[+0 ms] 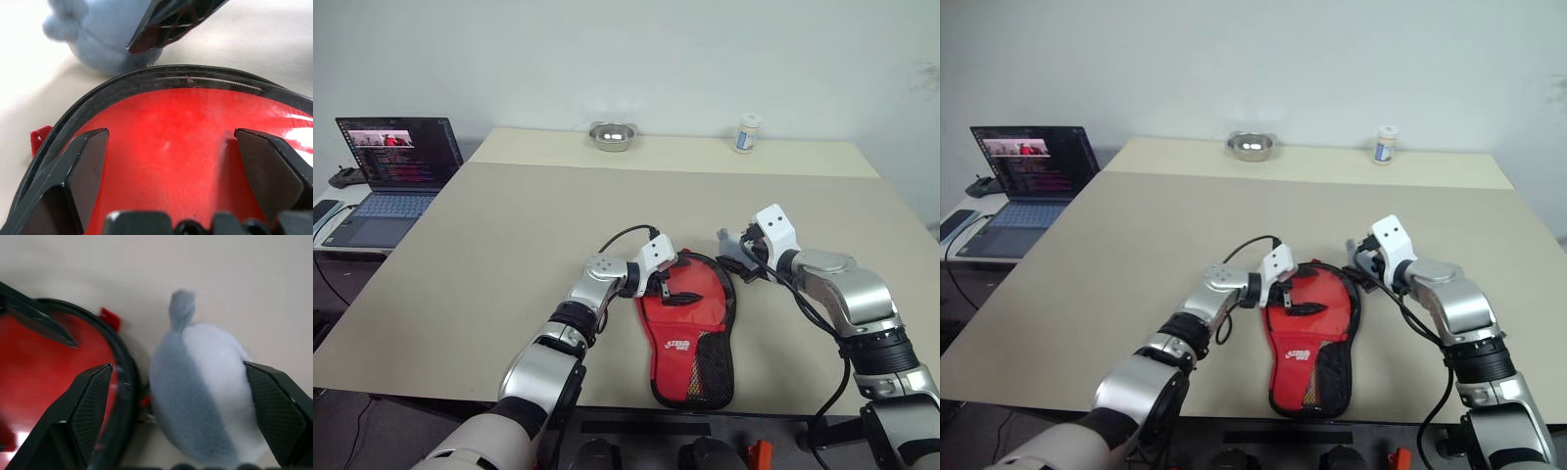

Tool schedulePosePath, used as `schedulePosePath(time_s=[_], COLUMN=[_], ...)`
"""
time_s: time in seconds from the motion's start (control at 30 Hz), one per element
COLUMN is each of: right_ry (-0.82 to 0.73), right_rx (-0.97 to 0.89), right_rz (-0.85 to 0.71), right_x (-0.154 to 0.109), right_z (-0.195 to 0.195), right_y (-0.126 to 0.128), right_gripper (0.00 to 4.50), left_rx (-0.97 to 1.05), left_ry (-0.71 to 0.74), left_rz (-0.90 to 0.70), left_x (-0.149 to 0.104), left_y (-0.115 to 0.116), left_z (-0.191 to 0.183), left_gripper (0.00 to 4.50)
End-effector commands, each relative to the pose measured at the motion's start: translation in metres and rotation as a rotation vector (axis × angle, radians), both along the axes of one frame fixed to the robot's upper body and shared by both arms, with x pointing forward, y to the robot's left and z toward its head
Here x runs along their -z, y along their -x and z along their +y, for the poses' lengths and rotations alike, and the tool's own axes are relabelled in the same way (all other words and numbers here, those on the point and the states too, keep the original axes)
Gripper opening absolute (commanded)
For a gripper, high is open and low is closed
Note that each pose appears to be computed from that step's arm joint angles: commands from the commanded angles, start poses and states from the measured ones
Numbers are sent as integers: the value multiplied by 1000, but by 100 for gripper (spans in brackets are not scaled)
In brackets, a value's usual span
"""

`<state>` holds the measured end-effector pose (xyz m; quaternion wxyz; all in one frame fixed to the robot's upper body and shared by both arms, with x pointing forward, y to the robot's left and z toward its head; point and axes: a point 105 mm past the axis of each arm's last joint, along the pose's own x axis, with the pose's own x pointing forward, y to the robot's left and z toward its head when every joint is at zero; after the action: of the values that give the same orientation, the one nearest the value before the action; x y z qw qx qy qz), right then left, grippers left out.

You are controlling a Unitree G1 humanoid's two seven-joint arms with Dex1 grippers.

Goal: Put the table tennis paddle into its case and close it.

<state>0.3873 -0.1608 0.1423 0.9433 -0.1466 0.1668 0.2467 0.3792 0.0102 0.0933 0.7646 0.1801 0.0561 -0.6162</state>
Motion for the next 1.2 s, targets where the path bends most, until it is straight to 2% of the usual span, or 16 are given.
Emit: schedulePosePath(time_s=[0.03,0.1,0.2,0.47,0.6,0.73,0.93,1.2], right_ry=[13,18,18,22,38,71,141,130], right_rx=[4,14,40,106,152,183,171,-12], right_rz=[-51,-55,-69,-79,-81,-63,46,211], right_x=[-8,-6,-6,-5,-8,-7,3,6], right_z=[1,0,-1,-6,-20,-40,-69,-46], right_y=[-6,-7,-10,-12,-6,12,73,152], right_gripper=[450,450,386,107,6,1,1,1], left_rx=[18,19,25,45,39,28,29,44], left_ry=[-46,-48,-49,-79,-108,-122,-124,-125], left_rz=[42,42,48,114,149,168,179,181], left_x=[21,22,25,47,61,68,70,69], left_y=[9,10,12,24,29,31,33,34], left_z=[-1,-2,-5,-12,-9,-8,-12,-23], left_gripper=[447,447,450,450,450,450,450,450])
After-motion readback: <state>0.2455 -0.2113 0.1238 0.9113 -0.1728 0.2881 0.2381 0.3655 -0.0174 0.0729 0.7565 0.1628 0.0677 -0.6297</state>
